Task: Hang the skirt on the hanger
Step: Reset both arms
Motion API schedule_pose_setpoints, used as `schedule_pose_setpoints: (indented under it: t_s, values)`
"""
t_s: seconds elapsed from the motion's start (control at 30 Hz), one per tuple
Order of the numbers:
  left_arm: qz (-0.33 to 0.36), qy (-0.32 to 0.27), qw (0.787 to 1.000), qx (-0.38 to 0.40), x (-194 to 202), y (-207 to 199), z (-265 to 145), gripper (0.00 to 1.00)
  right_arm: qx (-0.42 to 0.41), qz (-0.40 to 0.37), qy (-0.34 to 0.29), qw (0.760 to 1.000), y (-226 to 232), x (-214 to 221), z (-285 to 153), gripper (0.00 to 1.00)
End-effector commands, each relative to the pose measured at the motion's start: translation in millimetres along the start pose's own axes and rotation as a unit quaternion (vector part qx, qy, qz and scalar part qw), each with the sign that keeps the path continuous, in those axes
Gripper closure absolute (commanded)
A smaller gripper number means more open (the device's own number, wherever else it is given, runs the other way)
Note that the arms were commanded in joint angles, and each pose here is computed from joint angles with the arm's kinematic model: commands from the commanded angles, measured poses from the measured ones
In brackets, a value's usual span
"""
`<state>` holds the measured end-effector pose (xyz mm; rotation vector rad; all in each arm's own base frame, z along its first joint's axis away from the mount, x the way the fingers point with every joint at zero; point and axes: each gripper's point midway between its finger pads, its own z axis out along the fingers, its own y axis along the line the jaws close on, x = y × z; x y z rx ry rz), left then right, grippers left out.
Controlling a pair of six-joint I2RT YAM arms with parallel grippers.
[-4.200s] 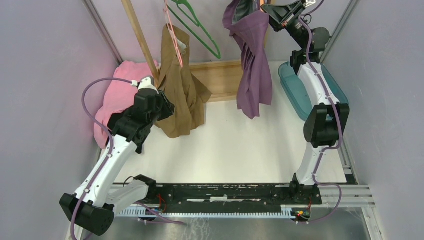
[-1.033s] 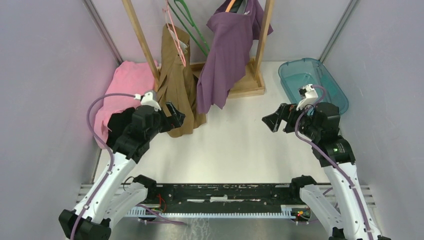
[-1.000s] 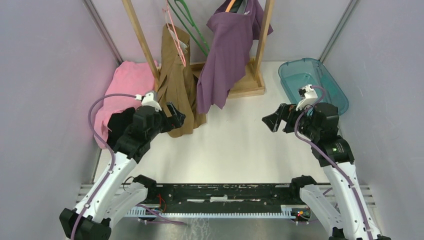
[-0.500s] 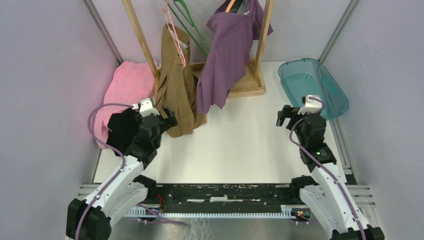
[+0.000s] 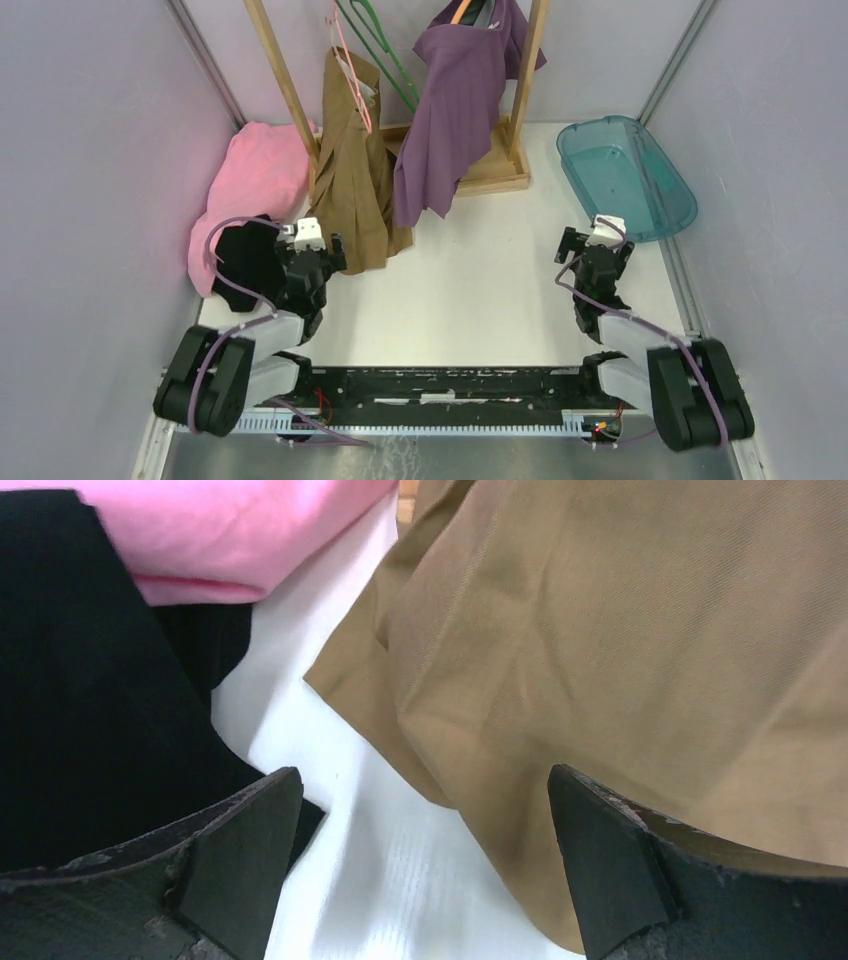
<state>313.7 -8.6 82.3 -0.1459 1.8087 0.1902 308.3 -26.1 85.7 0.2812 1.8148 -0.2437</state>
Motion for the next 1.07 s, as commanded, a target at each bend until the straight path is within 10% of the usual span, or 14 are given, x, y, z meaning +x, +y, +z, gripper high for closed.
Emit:
schedule_pose_setpoints:
  t_s: [0.0,0.23,1.03]
  values:
    - [0.027,-0.065,0.997,0.036,-36,-10,26,0.01,0.055,0.012,-0.072,0.996,-6,-36,25,0.0]
    - [0.023,-0.074,0.997,0.024,-39,-5,44,0.01,-0.065,-0.07,-0.044,0.994,43,-15,48,0.0]
    - [-0.007,-0.065,0.997,0.032,-28,5,61,0.01,-0.056,-0.068,-0.021,0.996,40,-6,60,0.0]
